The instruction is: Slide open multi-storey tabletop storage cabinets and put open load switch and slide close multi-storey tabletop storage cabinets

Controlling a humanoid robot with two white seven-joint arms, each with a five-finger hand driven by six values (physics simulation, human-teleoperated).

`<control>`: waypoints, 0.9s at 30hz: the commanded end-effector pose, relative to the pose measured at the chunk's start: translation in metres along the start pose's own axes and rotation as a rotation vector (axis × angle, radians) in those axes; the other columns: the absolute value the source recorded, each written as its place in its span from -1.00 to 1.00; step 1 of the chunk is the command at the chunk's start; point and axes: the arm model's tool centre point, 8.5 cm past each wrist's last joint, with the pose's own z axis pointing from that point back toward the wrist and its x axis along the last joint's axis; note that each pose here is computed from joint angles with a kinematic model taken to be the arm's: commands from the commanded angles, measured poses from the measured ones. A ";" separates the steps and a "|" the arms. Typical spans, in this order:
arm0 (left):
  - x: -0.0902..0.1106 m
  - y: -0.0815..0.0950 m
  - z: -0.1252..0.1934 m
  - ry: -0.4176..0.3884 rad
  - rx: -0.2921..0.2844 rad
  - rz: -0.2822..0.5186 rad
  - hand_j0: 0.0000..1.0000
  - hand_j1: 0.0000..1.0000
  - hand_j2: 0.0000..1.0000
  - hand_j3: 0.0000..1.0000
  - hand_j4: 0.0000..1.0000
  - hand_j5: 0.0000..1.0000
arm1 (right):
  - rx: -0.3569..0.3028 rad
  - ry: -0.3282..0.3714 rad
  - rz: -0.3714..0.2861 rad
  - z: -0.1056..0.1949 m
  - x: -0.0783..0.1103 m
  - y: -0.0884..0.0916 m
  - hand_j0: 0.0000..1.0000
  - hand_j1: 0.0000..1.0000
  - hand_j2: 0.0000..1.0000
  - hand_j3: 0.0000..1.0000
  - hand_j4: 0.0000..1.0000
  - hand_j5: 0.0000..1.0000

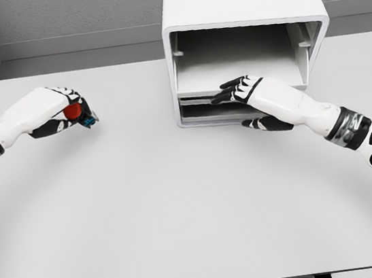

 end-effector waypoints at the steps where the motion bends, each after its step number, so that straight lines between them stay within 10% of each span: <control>1: 0.004 0.012 0.004 -0.007 0.041 -0.013 -0.03 -0.03 -0.03 -0.03 -0.03 -0.03 | 0.003 -0.005 0.002 0.000 0.001 0.000 0.62 0.62 0.62 0.62 0.62 0.62; 27: 0.007 0.009 0.014 -0.003 0.052 -0.008 -0.02 -0.02 -0.02 -0.02 -0.02 -0.02 | 0.010 -0.045 0.045 0.033 0.032 -0.012 0.64 0.64 0.64 0.64 0.64 0.64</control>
